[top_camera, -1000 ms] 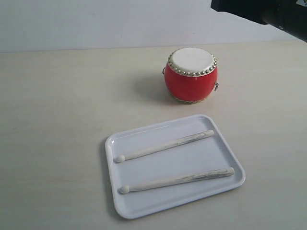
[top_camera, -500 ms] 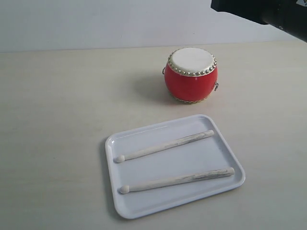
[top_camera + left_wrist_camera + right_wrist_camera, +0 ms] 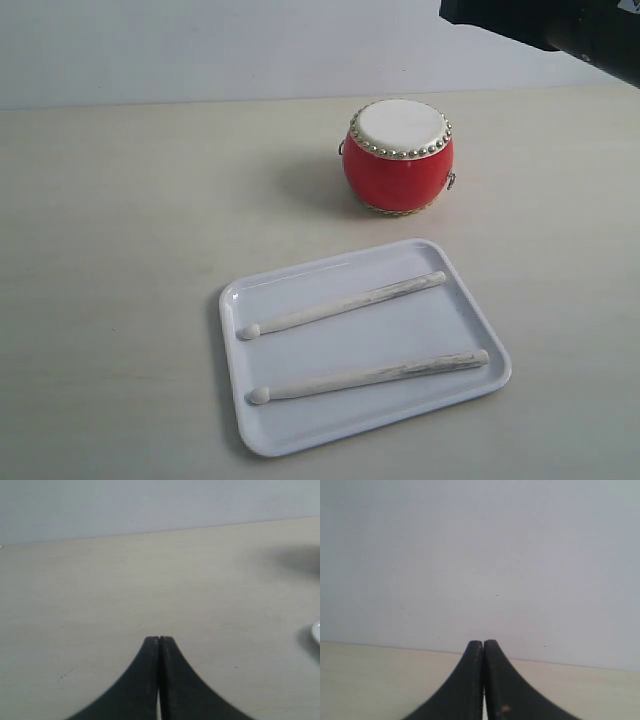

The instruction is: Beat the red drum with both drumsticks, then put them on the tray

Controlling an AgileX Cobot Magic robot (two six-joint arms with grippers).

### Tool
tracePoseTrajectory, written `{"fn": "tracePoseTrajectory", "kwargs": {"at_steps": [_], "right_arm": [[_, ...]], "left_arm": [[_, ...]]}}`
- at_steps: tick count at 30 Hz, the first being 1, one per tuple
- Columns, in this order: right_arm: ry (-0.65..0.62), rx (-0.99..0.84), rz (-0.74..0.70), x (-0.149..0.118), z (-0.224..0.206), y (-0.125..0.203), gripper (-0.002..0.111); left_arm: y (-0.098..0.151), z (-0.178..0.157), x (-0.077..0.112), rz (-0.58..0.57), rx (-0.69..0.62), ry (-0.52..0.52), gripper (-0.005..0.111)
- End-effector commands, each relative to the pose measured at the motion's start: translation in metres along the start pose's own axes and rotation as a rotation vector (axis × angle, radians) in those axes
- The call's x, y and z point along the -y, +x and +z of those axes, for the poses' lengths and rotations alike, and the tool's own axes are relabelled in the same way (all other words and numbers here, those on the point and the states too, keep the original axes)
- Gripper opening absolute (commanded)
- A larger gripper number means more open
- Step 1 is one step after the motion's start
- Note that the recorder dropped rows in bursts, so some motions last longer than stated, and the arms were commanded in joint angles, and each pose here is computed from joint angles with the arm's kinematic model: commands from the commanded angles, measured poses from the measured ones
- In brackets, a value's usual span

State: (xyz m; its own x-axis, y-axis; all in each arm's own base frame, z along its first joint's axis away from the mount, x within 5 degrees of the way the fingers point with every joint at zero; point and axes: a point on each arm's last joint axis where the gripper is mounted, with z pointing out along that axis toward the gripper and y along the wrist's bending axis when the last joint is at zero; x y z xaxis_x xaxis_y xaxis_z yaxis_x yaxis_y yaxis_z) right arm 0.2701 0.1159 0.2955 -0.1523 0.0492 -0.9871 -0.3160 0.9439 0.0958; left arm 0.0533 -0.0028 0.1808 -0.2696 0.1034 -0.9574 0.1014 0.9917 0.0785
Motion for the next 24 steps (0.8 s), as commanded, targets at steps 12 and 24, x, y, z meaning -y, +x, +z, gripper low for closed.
{"fn": "tracePoseTrajectory", "kwargs": {"at_steps": [12,24], "right_arm": [[0.048,-0.099,-0.179,0.025,-0.060,0.011,0.000],[0.415,0.258,0.037,0.064,-0.209,0.063,0.000]], "left_arm": [[0.000,0.000,0.000,0.000,0.015,-0.001,0.000],[0.000,0.000,0.000,0.000,0.015,-0.001,0.000]]}}
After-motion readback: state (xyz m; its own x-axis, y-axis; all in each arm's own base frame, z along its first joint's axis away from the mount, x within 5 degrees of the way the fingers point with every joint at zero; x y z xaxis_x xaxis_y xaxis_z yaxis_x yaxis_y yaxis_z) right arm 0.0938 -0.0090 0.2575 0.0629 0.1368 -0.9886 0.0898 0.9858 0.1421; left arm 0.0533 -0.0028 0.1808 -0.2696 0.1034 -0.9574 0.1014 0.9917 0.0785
